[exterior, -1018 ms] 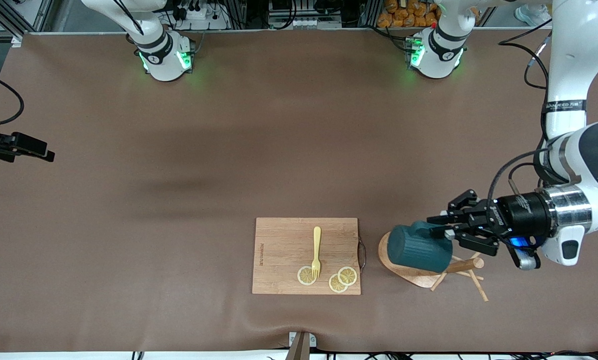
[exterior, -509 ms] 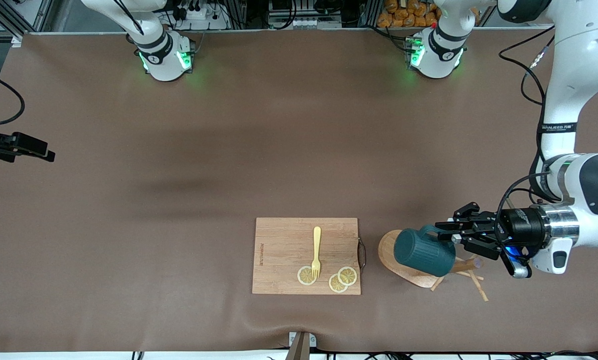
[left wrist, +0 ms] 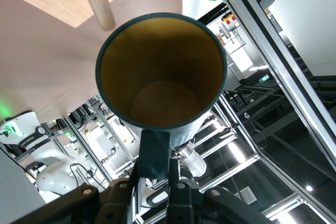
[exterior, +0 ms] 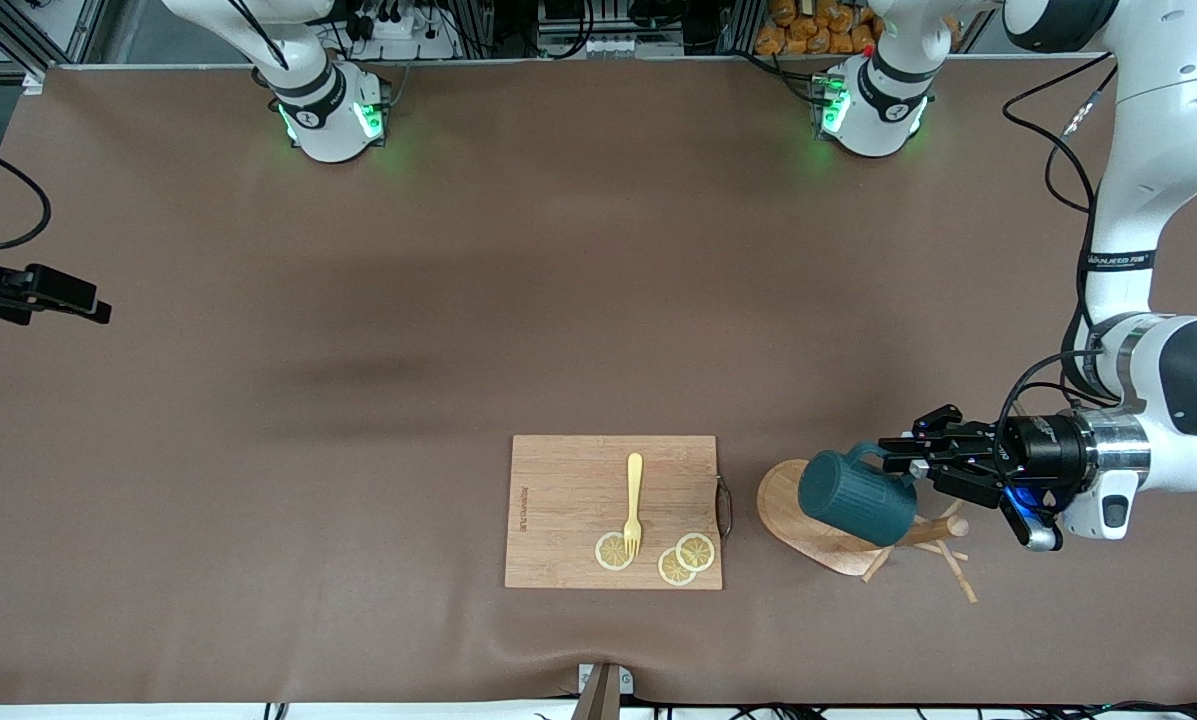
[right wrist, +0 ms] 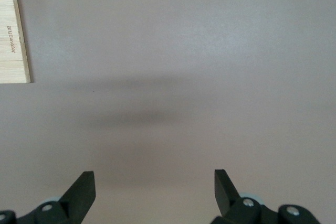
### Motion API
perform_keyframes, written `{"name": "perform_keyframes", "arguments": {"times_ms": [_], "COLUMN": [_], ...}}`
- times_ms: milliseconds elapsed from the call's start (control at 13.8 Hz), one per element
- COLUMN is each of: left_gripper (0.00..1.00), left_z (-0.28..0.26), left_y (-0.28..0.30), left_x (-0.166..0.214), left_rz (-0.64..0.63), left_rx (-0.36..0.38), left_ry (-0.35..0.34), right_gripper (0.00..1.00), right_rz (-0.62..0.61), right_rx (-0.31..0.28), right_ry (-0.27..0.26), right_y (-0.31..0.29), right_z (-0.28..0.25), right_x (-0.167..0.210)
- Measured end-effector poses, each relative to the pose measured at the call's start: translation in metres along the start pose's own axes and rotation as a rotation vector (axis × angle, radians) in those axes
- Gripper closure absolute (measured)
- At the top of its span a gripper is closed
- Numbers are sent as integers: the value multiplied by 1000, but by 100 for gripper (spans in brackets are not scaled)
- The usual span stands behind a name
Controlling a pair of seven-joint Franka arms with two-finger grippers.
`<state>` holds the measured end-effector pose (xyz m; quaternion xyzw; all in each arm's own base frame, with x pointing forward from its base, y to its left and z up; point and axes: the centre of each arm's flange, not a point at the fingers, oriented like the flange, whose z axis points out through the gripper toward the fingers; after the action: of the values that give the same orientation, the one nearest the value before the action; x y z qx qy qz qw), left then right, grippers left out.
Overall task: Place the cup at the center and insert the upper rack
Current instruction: 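Hang the mug's handle onto a stand peg with the left gripper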
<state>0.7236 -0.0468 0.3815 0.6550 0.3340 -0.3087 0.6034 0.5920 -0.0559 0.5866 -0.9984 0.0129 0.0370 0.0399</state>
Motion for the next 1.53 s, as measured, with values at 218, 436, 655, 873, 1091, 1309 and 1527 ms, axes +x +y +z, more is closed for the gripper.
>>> {"name": "perform_keyframes", "arguments": {"times_ms": [218,436,655,873,1091,1309,1527], "left_gripper": [79,79,79,79,79,79,79], "left_z": [-4,-14,-23,-25,-28,-38,-45], "left_y": [-7,-11,-14,-17,-22,-26,-32], "left_x": [6,9,8,12,19,23,29], "left_rz": [7,4,5,21,38,41,62], "left_rx": [27,45,55,54,51,41,34], "left_ry": [7,26,22,21,22,26,26], "right_gripper": [0,0,0,0,0,0,0], "right_rz": [0,-1,-1,-1,-1,-1,-1], "right_rx": [0,0,0,0,0,0,0], "right_ry": [0,0,0,0,0,0,0], "right_y": [0,0,0,0,0,0,0], "right_z": [0,0,0,0,0,0,0], "right_x": [0,0,0,0,0,0,0]}}
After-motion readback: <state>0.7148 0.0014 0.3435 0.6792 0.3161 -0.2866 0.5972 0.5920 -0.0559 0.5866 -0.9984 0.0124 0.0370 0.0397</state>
